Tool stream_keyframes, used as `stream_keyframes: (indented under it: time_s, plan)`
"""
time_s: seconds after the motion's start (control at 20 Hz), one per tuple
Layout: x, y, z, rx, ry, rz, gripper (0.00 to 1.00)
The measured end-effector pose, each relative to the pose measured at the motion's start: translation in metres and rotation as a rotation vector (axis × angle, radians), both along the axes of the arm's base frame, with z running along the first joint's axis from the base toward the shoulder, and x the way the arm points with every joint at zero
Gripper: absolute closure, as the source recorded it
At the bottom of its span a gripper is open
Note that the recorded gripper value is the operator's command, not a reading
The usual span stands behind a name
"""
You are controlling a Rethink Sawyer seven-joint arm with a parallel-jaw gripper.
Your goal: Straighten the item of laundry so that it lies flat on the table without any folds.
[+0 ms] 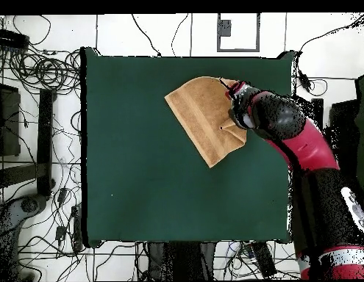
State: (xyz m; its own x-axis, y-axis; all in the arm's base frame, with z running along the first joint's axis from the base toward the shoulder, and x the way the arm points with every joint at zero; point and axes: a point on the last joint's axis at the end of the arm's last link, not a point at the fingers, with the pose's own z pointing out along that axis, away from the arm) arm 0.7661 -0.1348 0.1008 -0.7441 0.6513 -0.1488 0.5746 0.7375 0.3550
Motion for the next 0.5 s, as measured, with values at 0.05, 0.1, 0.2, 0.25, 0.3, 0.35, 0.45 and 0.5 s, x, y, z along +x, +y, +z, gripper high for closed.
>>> stream_keyframes:
  time_s: [0.05, 0.1, 0.2, 0.25, 0.3, 0.35, 0.45, 0.5]
  plan:
    - [0.0008, -0.0008, -0.0001, 0.002, -0.004, -0.013, 1.00]
    - [0.0017, -0.0016, -0.0002, 0.005, -0.009, -0.027, 1.00]
    - [0.0036, -0.0032, -0.0006, 0.008, -0.018, -0.050, 1.00]
    - [0.0046, -0.0040, -0.0010, 0.008, -0.023, -0.060, 1.00]
    - [0.0056, -0.0048, -0.0013, 0.009, -0.028, -0.069, 1.00]
    - [0.0066, -0.0056, -0.0016, 0.009, -0.032, -0.079, 1.00]
    - [0.0078, -0.0076, -0.0046, 0.008, -0.042, -0.088, 1.00]
    - [0.0086, -0.0093, -0.0072, 0.006, -0.050, -0.095, 1.00]
